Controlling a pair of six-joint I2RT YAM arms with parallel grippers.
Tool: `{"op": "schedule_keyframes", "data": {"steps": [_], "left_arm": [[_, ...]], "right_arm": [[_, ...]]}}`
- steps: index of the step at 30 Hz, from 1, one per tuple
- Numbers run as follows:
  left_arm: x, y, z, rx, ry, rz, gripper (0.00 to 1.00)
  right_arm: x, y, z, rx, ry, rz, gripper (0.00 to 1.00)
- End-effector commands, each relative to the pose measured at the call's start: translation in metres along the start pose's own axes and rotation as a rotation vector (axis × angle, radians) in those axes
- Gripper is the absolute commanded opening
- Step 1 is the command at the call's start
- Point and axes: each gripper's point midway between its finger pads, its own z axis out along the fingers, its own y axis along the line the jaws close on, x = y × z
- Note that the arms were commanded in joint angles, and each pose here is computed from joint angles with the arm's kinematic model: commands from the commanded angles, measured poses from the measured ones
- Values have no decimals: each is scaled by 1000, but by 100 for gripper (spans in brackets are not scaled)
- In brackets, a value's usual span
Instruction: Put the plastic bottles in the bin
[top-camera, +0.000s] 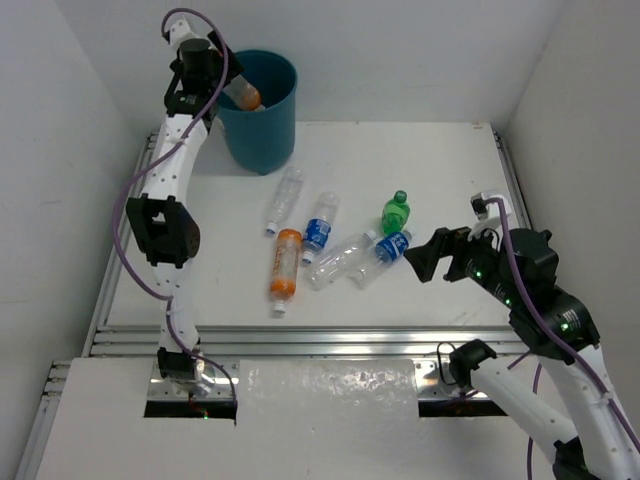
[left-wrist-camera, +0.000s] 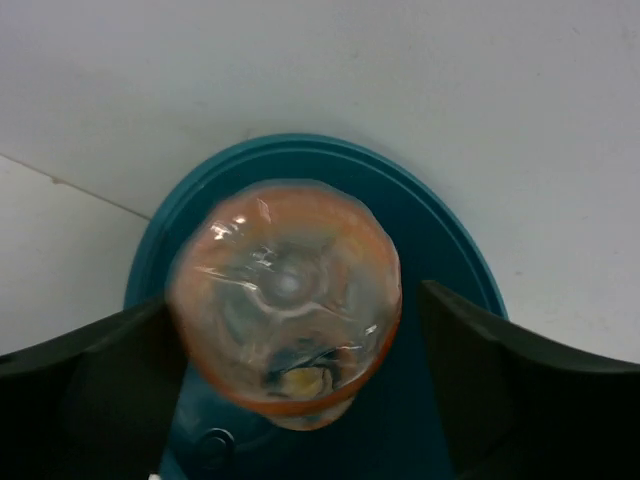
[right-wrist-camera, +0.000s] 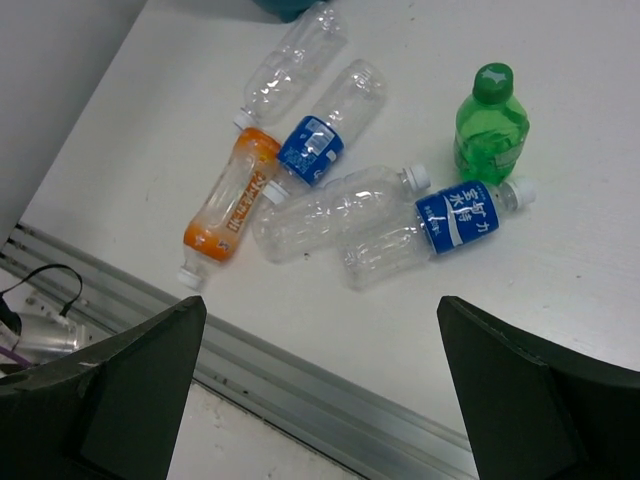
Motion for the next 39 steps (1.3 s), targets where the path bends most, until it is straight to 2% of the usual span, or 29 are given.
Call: {"op": "schedule_keyframes", "data": {"steps": [1, 2, 3, 7, 8, 9, 10, 11, 12, 13, 14, 15, 16, 17, 18, 20, 21, 23, 24, 29, 33, 39], "left_arm": [[-95, -47, -30, 154, -234, -21, 90], [-100, -50, -34, 169, -246, -13, 97], [-111, -55, -43, 185, -267, 0, 100], [-147, -65, -87, 210, -300, 22, 100], [-150, -59, -97, 174, -300, 22, 100], [-176, -61, -130, 168, -338, 9, 100], [-158, -45, -136, 109, -265, 25, 100], [-158, -36, -150, 78, -247, 22, 100], [-178, -37, -193, 95, -271, -3, 100], [-135, -16, -191, 50, -148, 23, 100], [-153, -18, -239, 99, -187, -11, 100], [-142, -14, -254, 126, -164, -17, 100], [-88, 1, -250, 134, -45, 5, 100], [-100, -1, -288, 193, -93, -27, 100], [-57, 16, -286, 181, -2, -12, 100], [-38, 33, -312, 170, 28, 7, 100], [-7, 53, -310, 132, 85, 32, 100], [4, 66, -321, 132, 76, 76, 100], [23, 78, -319, 107, 115, 103, 100], [70, 105, -318, 80, 225, 197, 100], [90, 109, -316, 100, 266, 201, 100], [97, 101, -316, 148, 288, 185, 100]], "right_arm": [[12, 1, 16, -18, 54, 3, 99], [17, 1, 21, -15, 76, 14, 99], [25, -2, 28, -4, 105, 39, 99], [61, -21, 63, 109, 208, 170, 99], [74, -32, 77, 175, 259, 211, 99], [84, -38, 84, 224, 289, 248, 99], [90, -42, 91, 272, 308, 320, 99], [93, -54, 98, 352, 295, 349, 99], [102, -62, 108, 418, 308, 414, 99], [111, -69, 113, 463, 304, 433, 99], [119, -80, 122, 527, 286, 474, 99], [121, -84, 127, 553, 277, 486, 99], [124, -87, 131, 577, 280, 495, 99], [129, -91, 138, 620, 292, 509, 99], [132, -92, 142, 625, 299, 511, 99], [132, -92, 153, 630, 294, 522, 99], [139, -95, 157, 648, 316, 515, 99], [140, -93, 165, 642, 316, 512, 99], [146, -94, 168, 648, 330, 508, 99], [160, -92, 182, 646, 356, 513, 97], [171, -93, 187, 661, 376, 519, 94], [190, -100, 184, 682, 369, 552, 91]]}}
